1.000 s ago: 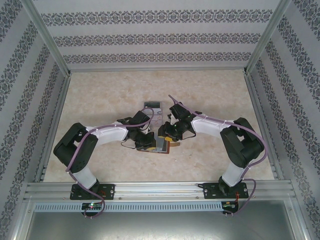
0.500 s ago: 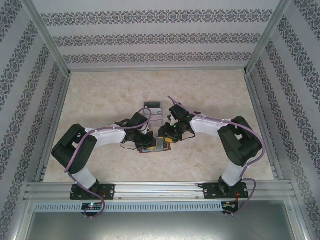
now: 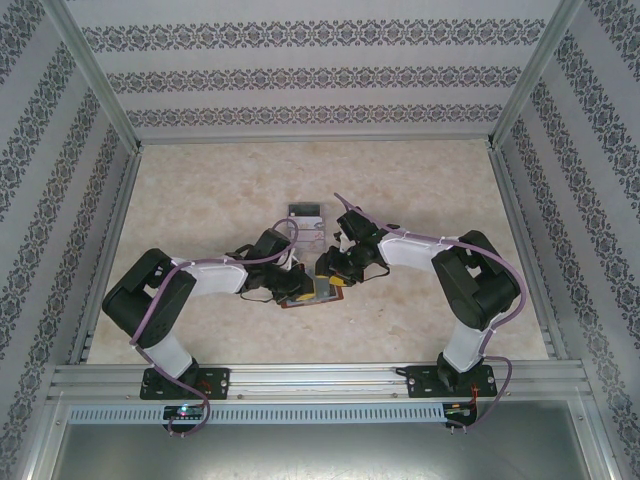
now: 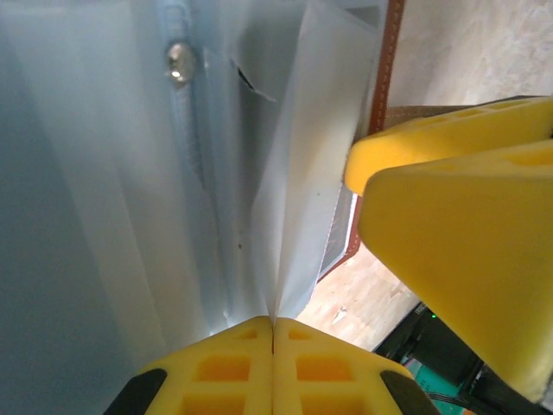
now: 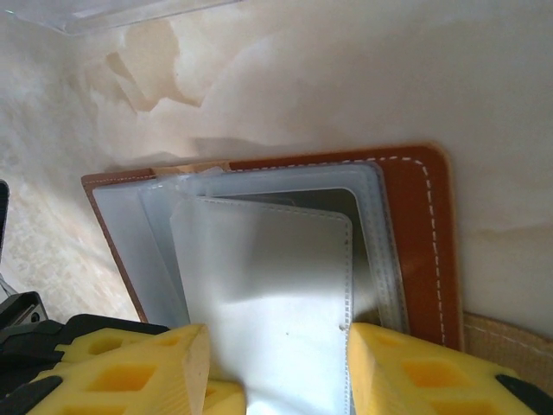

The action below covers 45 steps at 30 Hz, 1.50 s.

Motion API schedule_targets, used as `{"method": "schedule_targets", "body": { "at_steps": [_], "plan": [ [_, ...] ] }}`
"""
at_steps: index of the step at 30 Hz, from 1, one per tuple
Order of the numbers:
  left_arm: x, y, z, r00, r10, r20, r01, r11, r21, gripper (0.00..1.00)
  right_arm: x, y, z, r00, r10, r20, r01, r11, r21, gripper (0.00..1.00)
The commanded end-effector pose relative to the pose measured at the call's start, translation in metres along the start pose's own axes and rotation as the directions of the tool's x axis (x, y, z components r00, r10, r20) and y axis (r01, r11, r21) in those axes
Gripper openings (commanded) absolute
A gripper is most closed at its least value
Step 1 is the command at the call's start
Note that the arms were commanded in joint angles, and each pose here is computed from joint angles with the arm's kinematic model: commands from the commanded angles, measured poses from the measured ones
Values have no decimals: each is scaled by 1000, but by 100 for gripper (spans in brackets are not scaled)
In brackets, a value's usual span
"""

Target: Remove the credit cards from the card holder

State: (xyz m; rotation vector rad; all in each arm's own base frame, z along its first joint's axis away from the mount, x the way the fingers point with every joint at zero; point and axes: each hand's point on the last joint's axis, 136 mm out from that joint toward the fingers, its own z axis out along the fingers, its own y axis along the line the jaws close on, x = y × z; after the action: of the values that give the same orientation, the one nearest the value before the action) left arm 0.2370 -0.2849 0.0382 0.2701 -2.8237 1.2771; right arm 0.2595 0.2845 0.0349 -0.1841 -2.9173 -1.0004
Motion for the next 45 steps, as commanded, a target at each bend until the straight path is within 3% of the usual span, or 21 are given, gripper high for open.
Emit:
{"method": "schedule_targets", "body": {
  "at_steps": [1, 9, 22, 35, 45],
  "plan": [
    [-7, -23, -6, 999, 24, 21, -26, 994, 110, 6, 5, 5, 4, 1000, -4, -22, 4, 1000, -15, 47],
    [-7, -24, -7, 1000, 23, 15, -25, 991, 132, 7, 7, 12, -3, 1000, -14, -9, 14, 999, -40, 46],
    [-9, -21, -7, 1000, 8, 29, -12, 988, 152, 5, 16, -12, -8, 1000, 2, 10, -2, 999, 44, 49],
    [-8, -24, -2, 1000, -1, 6, -1, 979, 202, 6, 15, 14, -11, 1000, -20, 9, 21, 997, -79, 47],
    [-9, -18, -20, 998, 38, 58, -44, 993, 113, 30, 13, 23, -17, 999, -28, 24, 31, 994, -106, 47]
  ]
}}
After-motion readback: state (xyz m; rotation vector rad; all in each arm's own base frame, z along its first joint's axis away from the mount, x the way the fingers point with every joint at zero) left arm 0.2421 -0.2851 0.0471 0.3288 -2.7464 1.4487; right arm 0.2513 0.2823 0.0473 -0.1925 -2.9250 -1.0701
